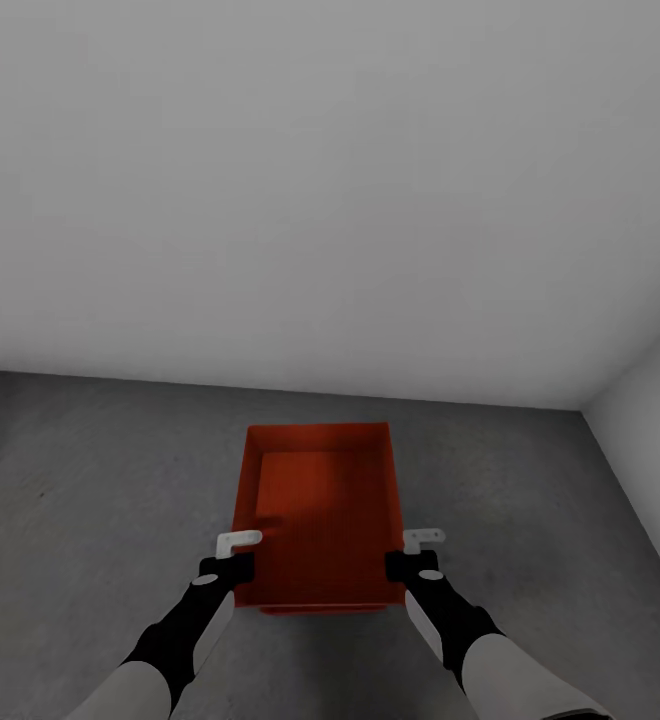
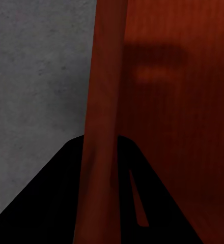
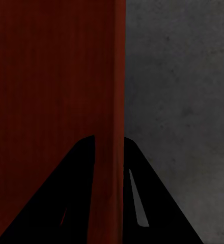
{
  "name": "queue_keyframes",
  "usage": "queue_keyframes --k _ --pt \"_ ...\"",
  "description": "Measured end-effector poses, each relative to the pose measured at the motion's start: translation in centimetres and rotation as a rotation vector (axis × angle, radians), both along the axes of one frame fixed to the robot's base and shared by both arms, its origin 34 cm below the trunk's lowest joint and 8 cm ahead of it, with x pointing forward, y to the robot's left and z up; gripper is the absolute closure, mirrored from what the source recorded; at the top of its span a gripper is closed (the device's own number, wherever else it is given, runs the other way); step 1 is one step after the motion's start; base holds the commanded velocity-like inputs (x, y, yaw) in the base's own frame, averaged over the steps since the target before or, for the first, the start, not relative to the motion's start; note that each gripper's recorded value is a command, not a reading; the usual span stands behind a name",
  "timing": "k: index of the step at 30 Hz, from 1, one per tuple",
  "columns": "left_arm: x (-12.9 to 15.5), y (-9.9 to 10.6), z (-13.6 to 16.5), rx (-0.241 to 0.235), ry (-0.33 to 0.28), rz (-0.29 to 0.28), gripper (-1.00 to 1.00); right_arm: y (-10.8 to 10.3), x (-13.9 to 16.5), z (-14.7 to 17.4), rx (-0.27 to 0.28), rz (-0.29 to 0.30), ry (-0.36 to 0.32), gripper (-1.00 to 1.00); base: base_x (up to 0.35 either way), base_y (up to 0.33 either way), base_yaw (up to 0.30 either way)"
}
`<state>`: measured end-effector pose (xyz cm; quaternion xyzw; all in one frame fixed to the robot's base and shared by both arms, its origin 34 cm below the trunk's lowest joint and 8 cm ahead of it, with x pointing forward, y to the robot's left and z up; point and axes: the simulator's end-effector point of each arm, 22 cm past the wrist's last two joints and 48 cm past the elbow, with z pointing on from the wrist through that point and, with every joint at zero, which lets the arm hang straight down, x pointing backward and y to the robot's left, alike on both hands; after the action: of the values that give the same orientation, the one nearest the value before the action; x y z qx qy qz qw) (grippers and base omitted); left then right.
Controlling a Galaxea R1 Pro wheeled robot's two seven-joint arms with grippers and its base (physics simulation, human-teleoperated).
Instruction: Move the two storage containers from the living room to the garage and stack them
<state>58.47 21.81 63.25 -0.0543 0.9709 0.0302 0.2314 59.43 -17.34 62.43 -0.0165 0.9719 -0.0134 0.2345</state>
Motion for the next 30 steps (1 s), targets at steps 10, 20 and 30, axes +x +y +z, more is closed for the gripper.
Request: queue_keyframes --k 10,20,30 --pt "0.4 0.1 -0.5 0.001 -0.001 -0.002 1.00 0.1 0.3 -0.6 0.003 -0.003 -0.001 1.00 0.000 0.000 0.000" --pt "0.7 0.1 -1.4 0.002 -0.001 -0.002 1.00 0.1 0.6 -1.5 0.003 -0.004 -0.001 1.00 0.000 0.000 0.000" --pt "1.0 0.1 -2.3 0.002 -0.002 -0.002 1.00 0.1 0.9 -2.4 0.003 -0.004 -0.002 1.00 0.000 0.000 0.000"
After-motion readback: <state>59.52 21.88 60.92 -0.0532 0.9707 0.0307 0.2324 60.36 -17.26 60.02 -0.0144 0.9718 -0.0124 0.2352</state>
